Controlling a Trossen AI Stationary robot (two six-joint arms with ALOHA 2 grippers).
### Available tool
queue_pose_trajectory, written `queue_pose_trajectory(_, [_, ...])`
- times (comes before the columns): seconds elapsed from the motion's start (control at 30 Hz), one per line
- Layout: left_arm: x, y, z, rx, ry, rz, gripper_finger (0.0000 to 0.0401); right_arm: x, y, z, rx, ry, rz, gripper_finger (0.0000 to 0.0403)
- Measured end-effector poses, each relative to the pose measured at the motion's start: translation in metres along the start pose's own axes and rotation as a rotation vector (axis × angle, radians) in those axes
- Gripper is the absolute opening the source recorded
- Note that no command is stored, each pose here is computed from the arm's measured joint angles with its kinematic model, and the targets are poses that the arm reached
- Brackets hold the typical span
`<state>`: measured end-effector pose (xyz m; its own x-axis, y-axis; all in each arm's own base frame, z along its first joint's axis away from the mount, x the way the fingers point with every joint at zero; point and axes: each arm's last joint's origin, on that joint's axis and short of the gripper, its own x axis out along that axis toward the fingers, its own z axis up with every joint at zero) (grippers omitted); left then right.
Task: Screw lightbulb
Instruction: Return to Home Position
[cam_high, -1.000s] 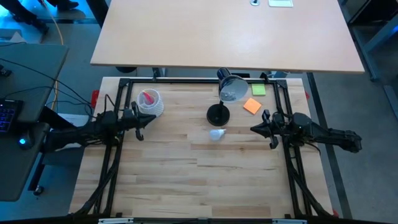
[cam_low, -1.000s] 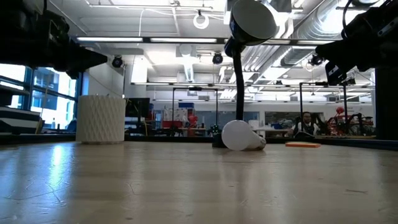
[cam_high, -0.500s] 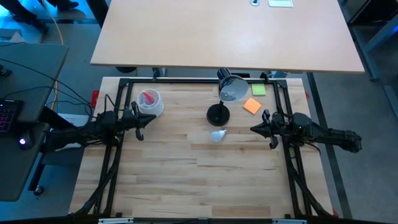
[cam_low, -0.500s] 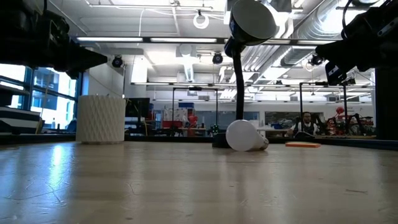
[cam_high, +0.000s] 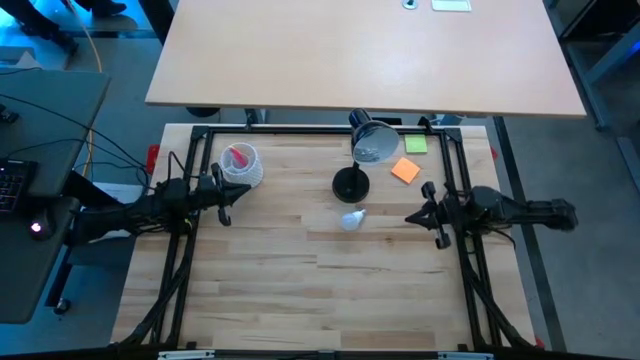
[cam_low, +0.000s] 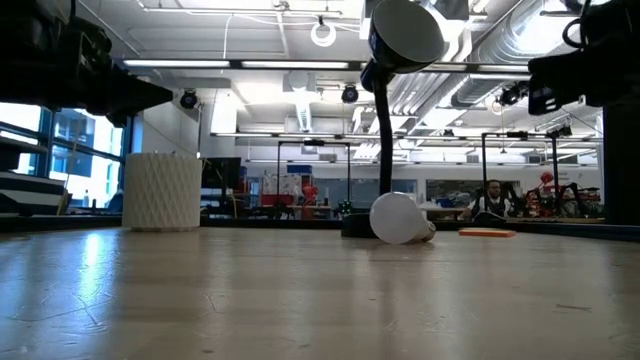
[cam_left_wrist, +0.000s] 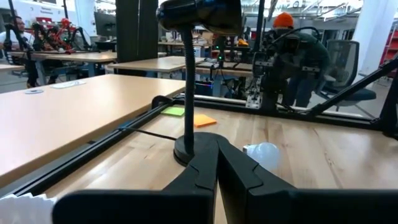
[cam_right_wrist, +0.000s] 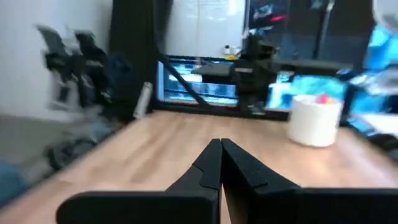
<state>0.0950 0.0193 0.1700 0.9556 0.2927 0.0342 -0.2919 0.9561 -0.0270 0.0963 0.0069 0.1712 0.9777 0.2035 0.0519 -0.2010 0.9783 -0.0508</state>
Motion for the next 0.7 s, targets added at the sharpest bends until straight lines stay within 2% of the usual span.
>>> queue_pose_trajectory(0.07, [0.0000, 0.0000, 0.0000, 0.000, 0.000, 0.000, 0.0002, 0.0002, -0.0004, -0.0016, -0.040, 0.019, -0.066, 0.0000])
queue_pose_trajectory(0.17, [0.0000, 0.0000, 0.0000, 0.000, 0.000, 0.000, 0.0002, 0.0000, -0.0025, -0.0028, -0.021, 0.037, -0.173, 0.0000])
queue_pose_trajectory(0.5, [0.0000, 0.0000, 0.0000, 0.000, 0.000, 0.000, 0.0002, 0.0001, -0.0019, -0.0028, -0.042, 0.037, -0.162, 0.0000])
queue_pose_trajectory(0.7, [0.0000, 0.0000, -0.0002, 0.000, 0.001, 0.000, 0.0002, 0.0000, -0.0027, -0.0030, -0.005, 0.036, -0.168, 0.0000])
